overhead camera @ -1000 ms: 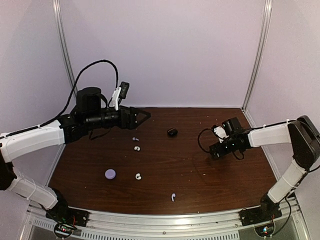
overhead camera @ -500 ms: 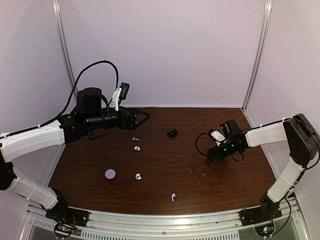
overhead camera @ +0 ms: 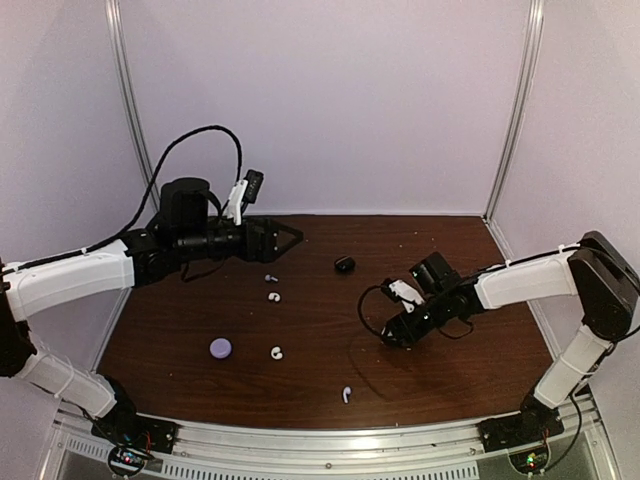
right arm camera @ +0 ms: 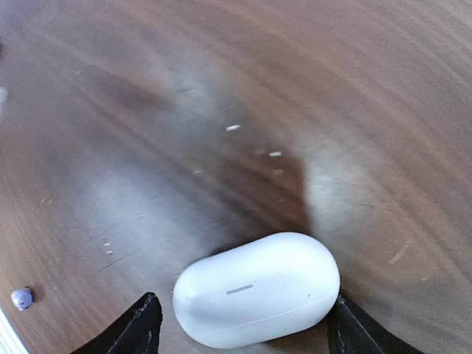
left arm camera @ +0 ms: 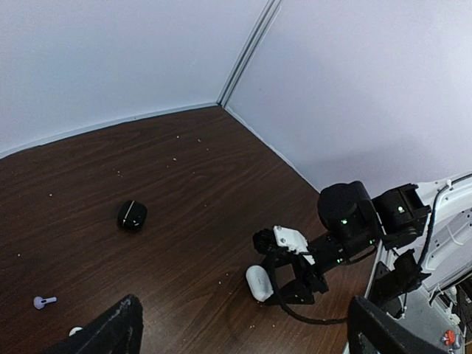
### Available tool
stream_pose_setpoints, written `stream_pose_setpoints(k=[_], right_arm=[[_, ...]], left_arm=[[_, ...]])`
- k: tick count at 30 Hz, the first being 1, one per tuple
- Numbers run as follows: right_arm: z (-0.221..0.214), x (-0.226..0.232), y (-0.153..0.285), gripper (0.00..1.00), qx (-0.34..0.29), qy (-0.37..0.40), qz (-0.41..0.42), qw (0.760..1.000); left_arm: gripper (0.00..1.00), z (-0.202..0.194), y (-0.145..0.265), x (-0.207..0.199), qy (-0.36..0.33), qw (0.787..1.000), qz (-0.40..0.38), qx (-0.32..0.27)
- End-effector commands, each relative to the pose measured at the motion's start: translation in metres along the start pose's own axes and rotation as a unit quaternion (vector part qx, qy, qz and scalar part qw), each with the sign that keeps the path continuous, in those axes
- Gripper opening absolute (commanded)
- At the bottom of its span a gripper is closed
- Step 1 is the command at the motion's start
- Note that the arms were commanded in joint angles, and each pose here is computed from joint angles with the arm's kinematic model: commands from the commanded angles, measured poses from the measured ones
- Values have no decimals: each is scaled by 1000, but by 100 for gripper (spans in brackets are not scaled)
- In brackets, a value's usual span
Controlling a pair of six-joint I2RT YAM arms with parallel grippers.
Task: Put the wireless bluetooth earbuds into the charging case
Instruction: Move the charging case to the center of the board, then pick up the charging case from the center of the board.
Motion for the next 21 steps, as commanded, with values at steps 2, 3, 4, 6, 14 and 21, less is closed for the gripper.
stream_pose_setpoints(k=[2, 3, 4, 6, 14, 21], right_arm=[[3, 52, 6, 76, 12, 24, 83, 996], [4, 58, 8, 76, 12, 31, 92, 995], [6, 63, 12, 76, 6, 41, 96, 995], [10, 63, 21, 76, -10, 59, 83, 995], [23, 58, 13, 79, -8, 99, 35, 994], [23, 62, -9, 79, -4, 101, 27, 995]], left_arm=[[98, 14, 0, -4, -12, 1000, -9, -24], [98, 14, 0, -4, -12, 1000, -9, -23], [98, 14, 0, -4, -12, 1000, -8, -24], [98, 13, 0, -3, -10, 1000, -7, -24], [98, 11, -1, 0, -6, 1000, 1, -23], [98, 7, 0, 3, -3, 1000, 12, -22]])
Point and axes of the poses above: each gripper's point midway between its finger pads, its own y axis back along the fingers, its own x axis along the line the jaws close on, z = x × y, the point moved 9 cm from there along y, back along the fingers, and after that the axes turned 9 degrees about y, right-handed, at the moved point
